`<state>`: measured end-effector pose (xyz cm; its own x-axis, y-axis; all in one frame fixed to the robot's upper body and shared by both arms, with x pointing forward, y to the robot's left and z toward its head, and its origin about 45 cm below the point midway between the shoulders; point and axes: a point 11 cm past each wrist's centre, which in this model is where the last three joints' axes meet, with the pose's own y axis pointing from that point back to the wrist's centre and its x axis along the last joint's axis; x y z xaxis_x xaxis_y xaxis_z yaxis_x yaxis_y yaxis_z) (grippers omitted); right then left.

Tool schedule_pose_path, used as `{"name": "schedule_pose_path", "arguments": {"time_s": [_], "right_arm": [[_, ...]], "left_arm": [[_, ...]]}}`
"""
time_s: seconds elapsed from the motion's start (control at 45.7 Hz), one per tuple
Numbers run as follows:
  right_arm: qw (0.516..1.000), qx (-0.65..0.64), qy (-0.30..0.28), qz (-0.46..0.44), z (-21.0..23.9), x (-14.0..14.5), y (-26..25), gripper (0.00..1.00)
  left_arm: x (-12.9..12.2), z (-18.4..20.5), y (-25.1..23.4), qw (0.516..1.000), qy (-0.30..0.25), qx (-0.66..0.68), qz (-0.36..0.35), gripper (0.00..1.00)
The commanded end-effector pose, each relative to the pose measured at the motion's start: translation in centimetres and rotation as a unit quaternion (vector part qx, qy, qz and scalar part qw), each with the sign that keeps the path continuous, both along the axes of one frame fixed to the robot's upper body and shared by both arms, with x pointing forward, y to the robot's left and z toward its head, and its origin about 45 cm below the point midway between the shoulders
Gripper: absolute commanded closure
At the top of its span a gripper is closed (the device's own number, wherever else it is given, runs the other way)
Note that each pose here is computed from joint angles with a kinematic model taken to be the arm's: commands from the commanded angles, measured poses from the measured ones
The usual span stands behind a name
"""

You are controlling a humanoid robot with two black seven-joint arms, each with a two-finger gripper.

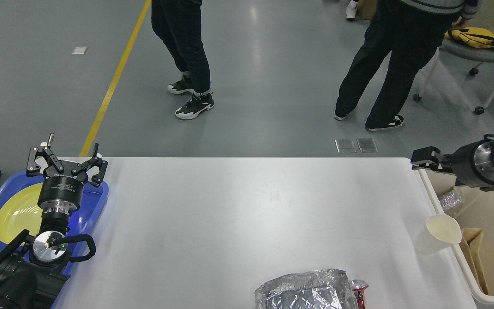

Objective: Tidy desktop

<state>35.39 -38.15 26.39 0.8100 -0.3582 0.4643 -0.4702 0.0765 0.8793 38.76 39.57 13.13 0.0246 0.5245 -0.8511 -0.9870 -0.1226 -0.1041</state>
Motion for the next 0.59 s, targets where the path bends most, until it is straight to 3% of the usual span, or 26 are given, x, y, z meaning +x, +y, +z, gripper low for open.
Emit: {"name": "schedule_pose_path", "arguments": {"time_s": [0.0, 0.088, 0.263, 0.569], "right_arm": [[0.999, -0.015, 0.0, -0.052, -2.2, -1.3, -4.5, 0.0], [0.997, -0.014, 0.013, -0.079, -3.9, -3.0, -6.3, 0.0], [0.995, -0.01, 0.014, -0.096, -4.4, -3.9, -7.3, 0.0], [0.995, 0.038, 0.017, -0.096, -7.2, -4.0, -4.5, 0.0]], "left_arm": [[0.0, 0.0, 0.0, 1.0, 0.0, 0.0, 0.0, 0.03], [0.0, 0.0, 0.0, 1.0, 0.0, 0.0, 0.0, 0.03], [0.0, 0.0, 0.0, 1.0, 0.0, 0.0, 0.0, 0.03], [0.0, 0.0, 0.0, 1.0, 0.0, 0.0, 0.0, 0.03]]}}
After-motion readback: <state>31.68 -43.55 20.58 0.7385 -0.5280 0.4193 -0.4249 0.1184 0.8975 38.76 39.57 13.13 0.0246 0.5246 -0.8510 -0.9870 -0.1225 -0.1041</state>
